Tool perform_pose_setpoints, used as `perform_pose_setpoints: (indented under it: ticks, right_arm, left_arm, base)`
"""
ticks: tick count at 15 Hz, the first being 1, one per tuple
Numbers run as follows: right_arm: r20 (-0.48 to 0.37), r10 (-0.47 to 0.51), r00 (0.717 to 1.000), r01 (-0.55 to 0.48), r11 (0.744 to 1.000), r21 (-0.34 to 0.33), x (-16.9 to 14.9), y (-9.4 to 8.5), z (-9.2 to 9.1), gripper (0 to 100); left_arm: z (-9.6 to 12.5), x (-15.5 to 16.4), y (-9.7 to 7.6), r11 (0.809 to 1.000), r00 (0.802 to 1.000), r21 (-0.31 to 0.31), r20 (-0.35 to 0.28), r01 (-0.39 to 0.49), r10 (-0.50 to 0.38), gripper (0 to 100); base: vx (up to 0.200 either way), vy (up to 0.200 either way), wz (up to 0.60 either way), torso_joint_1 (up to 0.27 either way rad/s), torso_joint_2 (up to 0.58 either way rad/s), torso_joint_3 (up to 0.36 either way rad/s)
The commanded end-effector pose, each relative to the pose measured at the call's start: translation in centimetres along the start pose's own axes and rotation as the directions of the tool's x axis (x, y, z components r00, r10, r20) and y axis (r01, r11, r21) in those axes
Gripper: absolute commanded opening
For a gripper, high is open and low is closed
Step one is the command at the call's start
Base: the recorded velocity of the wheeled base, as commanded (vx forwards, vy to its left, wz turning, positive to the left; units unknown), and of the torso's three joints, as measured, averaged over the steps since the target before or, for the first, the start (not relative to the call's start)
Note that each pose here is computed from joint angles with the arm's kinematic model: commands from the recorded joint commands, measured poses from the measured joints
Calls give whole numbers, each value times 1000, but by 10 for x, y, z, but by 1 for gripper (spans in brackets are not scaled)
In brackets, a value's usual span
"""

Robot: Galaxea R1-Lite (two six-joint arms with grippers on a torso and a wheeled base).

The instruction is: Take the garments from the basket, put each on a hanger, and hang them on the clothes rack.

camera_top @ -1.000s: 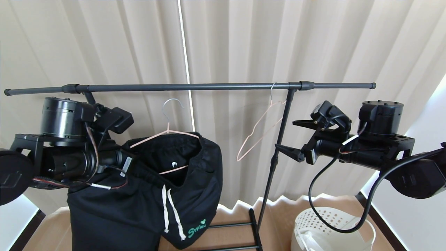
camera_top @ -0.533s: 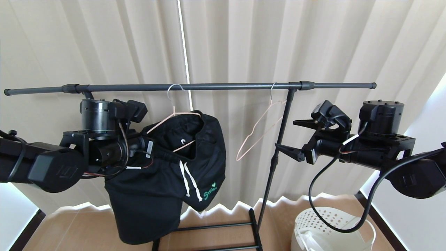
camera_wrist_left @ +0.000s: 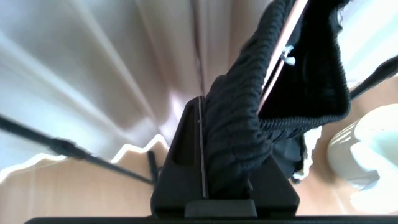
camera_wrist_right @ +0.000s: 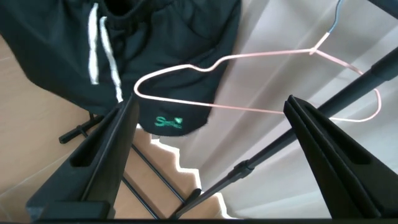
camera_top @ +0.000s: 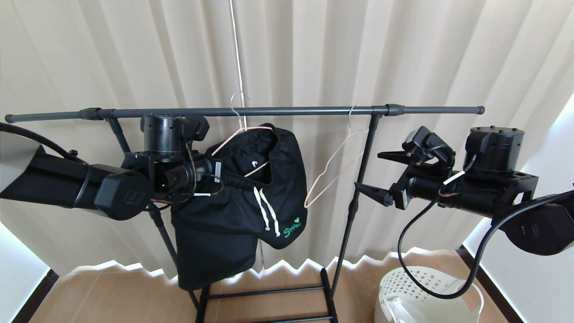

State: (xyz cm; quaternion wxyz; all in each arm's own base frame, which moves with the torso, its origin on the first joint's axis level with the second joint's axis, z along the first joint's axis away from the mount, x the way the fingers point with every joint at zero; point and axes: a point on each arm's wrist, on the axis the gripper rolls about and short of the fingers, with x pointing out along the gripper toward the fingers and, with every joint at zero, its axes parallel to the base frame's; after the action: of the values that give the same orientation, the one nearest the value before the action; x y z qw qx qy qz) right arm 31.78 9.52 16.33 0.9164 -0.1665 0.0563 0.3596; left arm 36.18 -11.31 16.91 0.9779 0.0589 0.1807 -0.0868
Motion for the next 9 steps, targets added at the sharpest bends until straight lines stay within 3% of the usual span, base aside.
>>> perform_pose_setpoints:
  ticks: [1, 7, 9]
  right_arm:
    - [4, 0, 1000, 0, 1000, -2, -1, 0, 1, 100]
    - [3, -2, 1000, 2, 1000, -2, 0, 0, 1, 100]
    - [0, -2, 1000, 2, 1000, 0, 1, -1, 0, 100]
  left_arm:
    - [0, 13, -7, 1000, 1000, -2, -3, 11, -11, 0]
    - [3, 37, -10, 997, 1000, -79, -22, -2, 0, 0]
    - [0, 44, -11, 997, 1000, -79, -26, -7, 5, 0]
  base:
    - [0, 0, 0, 0, 0, 0]
    - [0, 0, 0, 0, 0, 0]
    - [0, 0, 0, 0, 0, 0]
